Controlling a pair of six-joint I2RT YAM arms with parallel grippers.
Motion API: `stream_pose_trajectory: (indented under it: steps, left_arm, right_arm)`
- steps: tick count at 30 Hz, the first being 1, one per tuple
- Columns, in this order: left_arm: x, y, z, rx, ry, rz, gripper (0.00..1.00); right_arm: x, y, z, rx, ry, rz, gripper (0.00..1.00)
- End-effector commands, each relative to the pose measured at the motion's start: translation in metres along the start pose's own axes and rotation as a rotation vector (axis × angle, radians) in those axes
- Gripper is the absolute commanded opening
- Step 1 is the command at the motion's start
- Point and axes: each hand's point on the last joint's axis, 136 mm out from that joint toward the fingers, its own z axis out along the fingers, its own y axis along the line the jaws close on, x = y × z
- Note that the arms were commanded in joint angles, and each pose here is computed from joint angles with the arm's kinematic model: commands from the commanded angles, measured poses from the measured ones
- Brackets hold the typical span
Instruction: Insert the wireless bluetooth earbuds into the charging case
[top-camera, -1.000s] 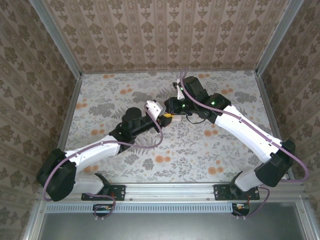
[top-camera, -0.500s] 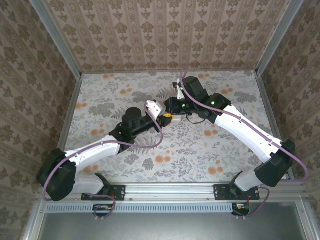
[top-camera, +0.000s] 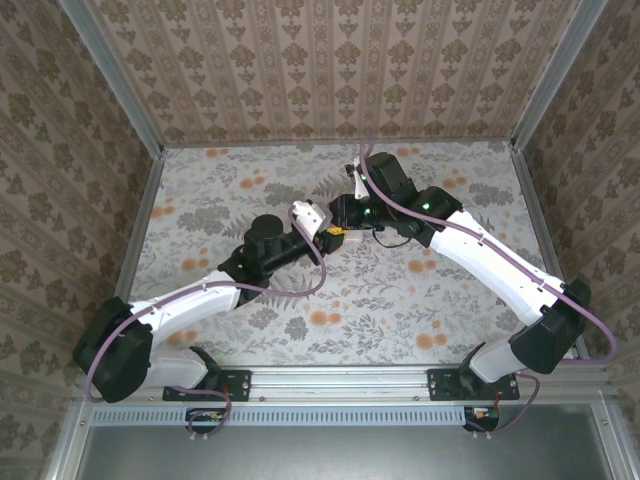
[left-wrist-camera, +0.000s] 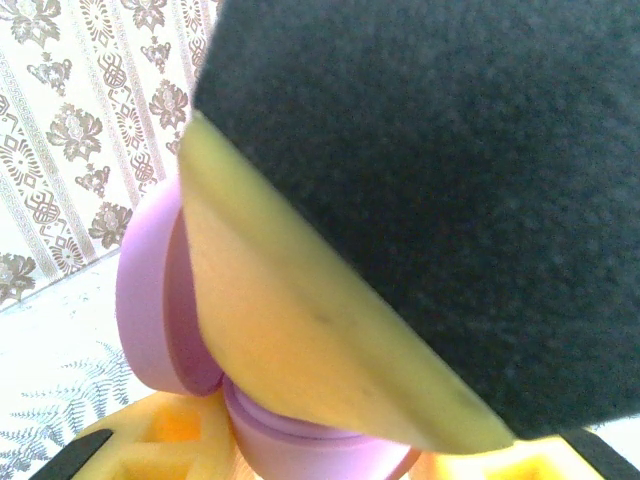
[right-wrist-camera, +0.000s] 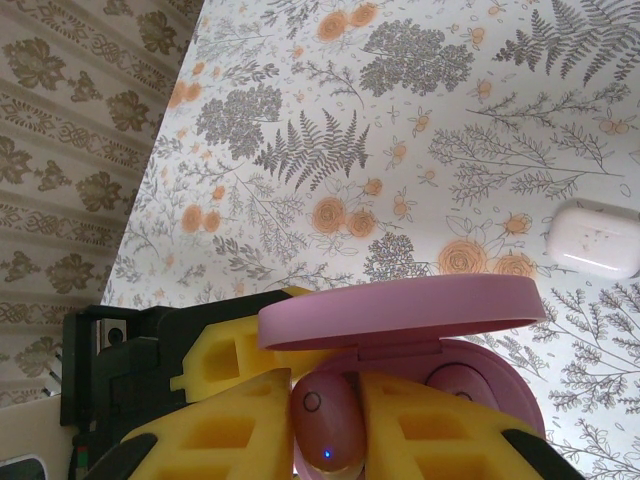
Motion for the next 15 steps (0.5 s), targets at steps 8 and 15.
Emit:
stream_pose_trajectory:
  steps: [8,15]
  left_arm:
    - [-0.0354,-0.0013,0.0007,0.004,-0.094,0.026,0.29]
    - [-0.0349,-0.0016,0.0003,0.003,-0.093,0.025,0.29]
  right_arm:
    - [0.0099,-0.001,-0.0007,0.005,0.031,-0.011,0.23]
    - [0.0101,-0.0011,-0.0002,0.005,0.032,-0.008,0.23]
